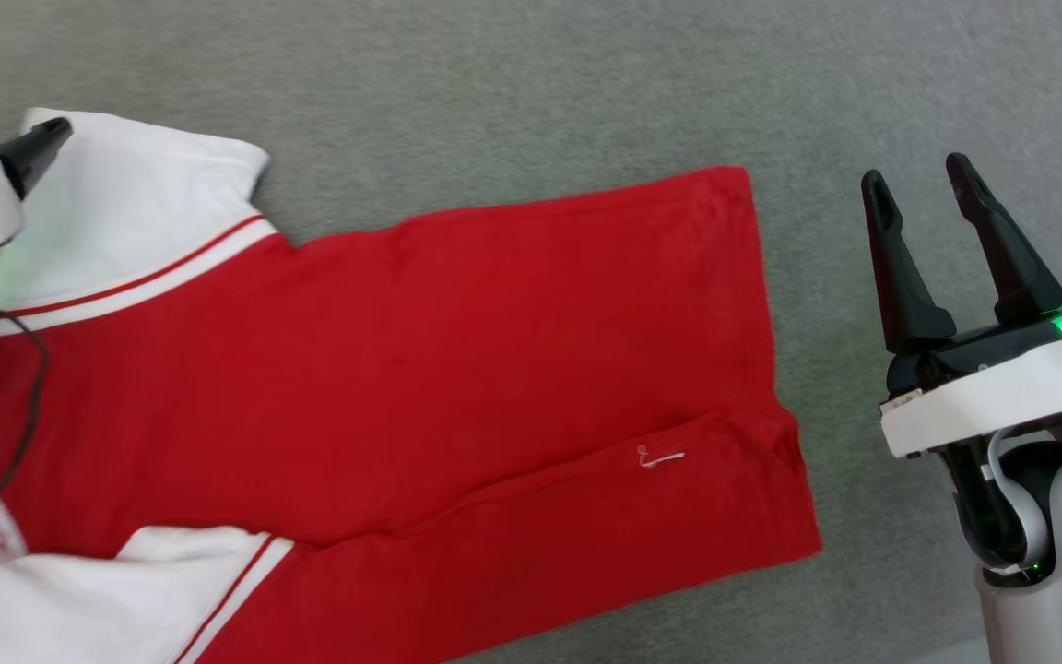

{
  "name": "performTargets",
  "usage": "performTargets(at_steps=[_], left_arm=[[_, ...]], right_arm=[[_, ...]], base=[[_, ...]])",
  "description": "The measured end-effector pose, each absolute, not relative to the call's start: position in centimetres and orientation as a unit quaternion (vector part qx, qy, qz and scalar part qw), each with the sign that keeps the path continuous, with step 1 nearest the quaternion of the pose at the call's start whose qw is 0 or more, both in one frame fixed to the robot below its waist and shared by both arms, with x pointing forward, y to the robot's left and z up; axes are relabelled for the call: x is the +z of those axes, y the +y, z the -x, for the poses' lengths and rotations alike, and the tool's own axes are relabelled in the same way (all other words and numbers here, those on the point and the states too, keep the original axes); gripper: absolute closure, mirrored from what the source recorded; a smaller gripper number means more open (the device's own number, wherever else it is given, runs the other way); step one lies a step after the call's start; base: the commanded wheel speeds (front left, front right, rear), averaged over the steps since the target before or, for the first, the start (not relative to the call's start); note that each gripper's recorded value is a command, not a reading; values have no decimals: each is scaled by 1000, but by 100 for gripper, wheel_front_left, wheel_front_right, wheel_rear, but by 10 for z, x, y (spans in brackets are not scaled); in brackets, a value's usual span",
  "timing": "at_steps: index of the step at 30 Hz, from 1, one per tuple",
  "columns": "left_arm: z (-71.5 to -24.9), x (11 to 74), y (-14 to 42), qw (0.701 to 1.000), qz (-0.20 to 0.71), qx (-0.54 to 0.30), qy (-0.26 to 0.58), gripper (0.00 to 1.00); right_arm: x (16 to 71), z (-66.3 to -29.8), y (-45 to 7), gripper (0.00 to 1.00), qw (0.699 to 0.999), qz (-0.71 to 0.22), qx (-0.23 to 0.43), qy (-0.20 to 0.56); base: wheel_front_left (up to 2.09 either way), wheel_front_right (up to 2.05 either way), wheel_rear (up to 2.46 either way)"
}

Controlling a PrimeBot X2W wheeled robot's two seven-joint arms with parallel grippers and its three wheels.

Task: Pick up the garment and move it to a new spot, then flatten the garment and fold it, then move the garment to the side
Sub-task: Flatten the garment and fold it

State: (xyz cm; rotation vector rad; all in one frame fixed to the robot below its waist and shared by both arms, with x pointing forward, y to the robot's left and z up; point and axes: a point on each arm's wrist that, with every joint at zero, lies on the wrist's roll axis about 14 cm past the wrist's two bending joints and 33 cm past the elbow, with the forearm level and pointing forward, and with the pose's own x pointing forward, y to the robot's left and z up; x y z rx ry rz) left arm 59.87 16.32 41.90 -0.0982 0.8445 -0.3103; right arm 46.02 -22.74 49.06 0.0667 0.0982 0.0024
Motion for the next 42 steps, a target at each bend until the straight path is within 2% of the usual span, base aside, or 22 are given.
performTargets(at_steps=[5,9,10,11,12,16,20,27,33,38,39,40,41,42], left_arm=[[-599,382,169,858,20,-135,496,0],[-600,365,169,835,12,-128,534,0],[-599,361,167,831,15,-127,542,37],[-598,358,164,826,26,-127,548,89],[-597,356,161,821,40,-126,556,100],[-595,351,157,819,47,-131,557,100],[-597,355,156,828,48,-137,541,100],[-603,379,152,859,52,-158,485,100],[-607,416,153,888,50,-179,420,100],[-603,425,158,898,40,-186,397,100],[-602,425,160,899,38,-185,395,100],[-601,424,162,899,37,-184,395,100],[-600,424,163,900,38,-184,393,100],[-599,424,163,900,38,-185,392,100]], right_arm=[[475,-453,-240,0,997,-33,-21,72],[464,-448,-249,0,995,-36,-35,89],[462,-447,-251,0,994,-38,-37,94],[458,-446,-252,0,993,-40,-39,103],[455,-445,-253,0,992,-40,-41,111],[456,-458,-261,0,990,-42,-36,130],[439,-468,-267,0,978,-43,-25,202],[407,-484,-245,0,933,-47,38,353],[391,-496,-222,0,899,-32,81,428],[373,-503,-204,0,873,-22,105,475],[368,-503,-201,53,868,-20,107,484],[365,-503,-200,88,864,-21,109,491],[363,-503,-198,100,861,-21,111,496],[362,-504,-197,100,858,-19,112,501]], base=[[0,0,0],[0,0,0],[0,0,0],[0,0,0],[0,0,0],[0,0,0],[0,0,0],[0,0,0],[0,0,0],[0,0,0],[0,0,0],[0,0,0],[0,0,0],[0,0,0]])
